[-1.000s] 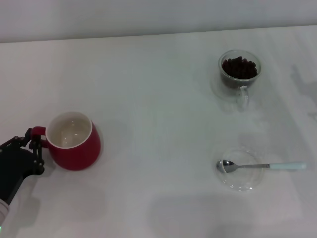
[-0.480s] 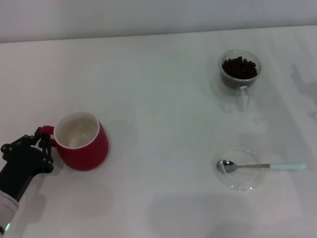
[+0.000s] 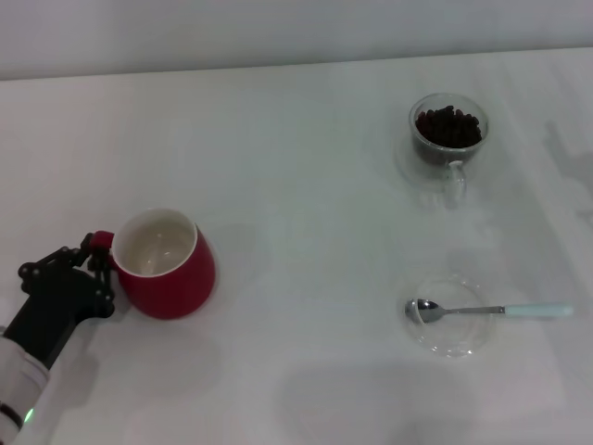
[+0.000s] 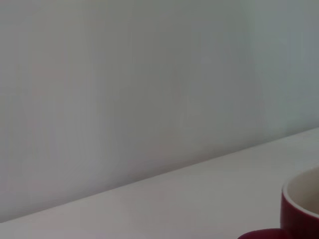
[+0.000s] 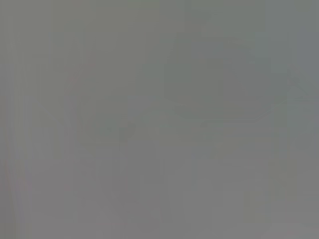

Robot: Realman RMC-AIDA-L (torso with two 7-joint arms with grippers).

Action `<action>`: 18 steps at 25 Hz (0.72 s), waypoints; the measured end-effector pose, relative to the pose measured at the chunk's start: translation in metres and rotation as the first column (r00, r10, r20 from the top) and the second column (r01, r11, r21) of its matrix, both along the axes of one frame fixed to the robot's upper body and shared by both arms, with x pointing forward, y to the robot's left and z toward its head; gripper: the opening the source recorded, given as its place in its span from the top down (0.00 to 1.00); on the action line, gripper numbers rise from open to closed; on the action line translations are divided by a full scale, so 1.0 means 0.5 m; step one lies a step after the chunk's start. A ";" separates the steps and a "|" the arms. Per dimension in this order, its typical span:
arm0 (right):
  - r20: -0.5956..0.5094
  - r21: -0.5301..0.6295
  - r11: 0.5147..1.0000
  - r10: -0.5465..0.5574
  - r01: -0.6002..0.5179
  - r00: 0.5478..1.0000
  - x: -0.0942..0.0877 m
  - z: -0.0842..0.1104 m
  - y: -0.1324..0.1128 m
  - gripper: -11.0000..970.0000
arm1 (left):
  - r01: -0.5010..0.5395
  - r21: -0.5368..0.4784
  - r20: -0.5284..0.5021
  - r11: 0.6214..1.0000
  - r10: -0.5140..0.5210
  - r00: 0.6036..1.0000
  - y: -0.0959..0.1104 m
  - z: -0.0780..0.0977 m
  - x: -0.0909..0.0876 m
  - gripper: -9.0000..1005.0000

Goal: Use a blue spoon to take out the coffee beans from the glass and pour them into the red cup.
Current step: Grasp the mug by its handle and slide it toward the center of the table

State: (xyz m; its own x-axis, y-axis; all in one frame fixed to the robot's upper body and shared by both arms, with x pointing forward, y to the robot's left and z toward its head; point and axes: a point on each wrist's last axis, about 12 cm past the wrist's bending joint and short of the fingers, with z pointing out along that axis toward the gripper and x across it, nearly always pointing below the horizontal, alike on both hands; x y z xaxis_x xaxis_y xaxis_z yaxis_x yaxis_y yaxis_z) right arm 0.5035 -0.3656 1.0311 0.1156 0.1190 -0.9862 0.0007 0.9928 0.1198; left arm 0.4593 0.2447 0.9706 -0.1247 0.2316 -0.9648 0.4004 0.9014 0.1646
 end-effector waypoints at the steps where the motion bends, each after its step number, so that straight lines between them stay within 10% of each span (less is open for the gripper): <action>1: 0.001 -0.002 1.000 0.000 0.000 1.000 0.000 0.001 -0.001 0.11 | 0.006 0.001 -0.005 1.000 -0.006 1.000 -0.003 -0.001 0.002 0.91; 18: 0.014 -0.019 1.000 -0.001 0.002 1.000 0.006 0.008 -0.007 0.11 | 0.096 0.007 -0.012 0.995 -0.096 0.995 -0.047 0.006 0.022 0.91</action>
